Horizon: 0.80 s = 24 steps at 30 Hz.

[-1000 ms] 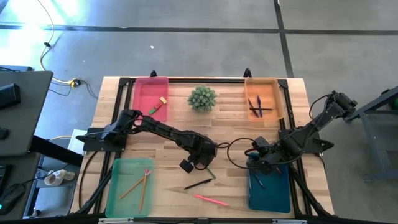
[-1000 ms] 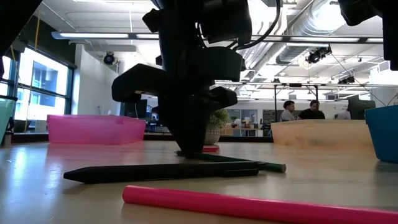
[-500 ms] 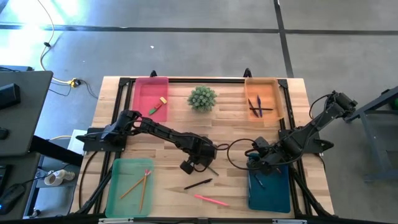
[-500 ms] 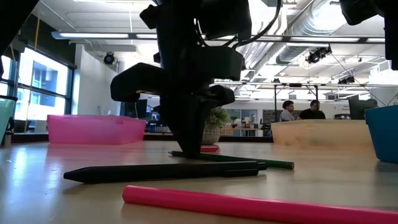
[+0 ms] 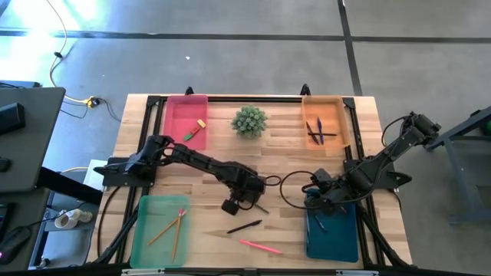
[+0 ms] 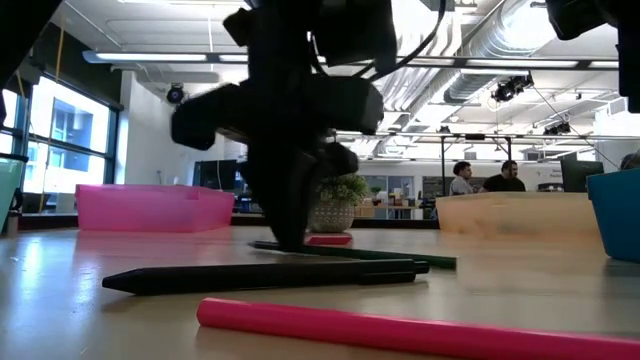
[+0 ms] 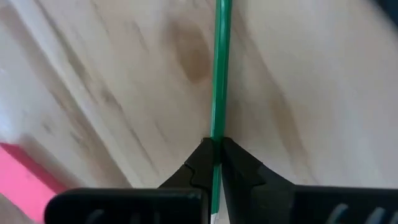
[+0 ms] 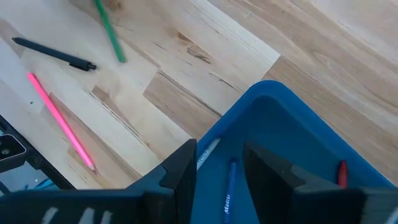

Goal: Sort crayons/erasers/pens/pencils in bins
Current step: Put the green pencil into the green bin

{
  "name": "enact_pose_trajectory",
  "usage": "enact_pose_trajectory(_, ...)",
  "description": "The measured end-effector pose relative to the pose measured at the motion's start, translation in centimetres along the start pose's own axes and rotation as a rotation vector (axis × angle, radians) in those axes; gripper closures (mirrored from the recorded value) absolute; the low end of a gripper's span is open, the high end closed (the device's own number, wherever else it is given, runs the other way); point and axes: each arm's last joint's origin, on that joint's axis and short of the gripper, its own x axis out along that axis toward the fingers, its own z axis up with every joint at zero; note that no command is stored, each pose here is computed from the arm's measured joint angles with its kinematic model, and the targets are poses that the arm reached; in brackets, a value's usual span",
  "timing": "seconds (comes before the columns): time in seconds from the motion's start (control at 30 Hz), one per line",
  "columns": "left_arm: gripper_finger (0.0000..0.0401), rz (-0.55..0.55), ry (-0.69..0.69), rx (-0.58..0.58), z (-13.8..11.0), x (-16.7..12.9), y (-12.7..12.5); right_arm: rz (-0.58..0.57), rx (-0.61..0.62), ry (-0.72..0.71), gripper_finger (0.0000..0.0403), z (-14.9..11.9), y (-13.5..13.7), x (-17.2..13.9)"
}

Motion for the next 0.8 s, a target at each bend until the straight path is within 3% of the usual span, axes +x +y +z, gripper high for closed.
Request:
enact_pose_trajectory(0.43,0.0397,0.009,-0.068,-0.113,-1.2,-4.7,-0.9,0.049,-0.041,-0.025,0.0281,0.1,0.5,0.0)
enact_pose_trajectory(0.8,0.0401,0.036,-0.166,-0.336,-6.3,-8.6,-3.5,0.162,-0.149,-0.1,0.0281,2.1,1.7,0.2)
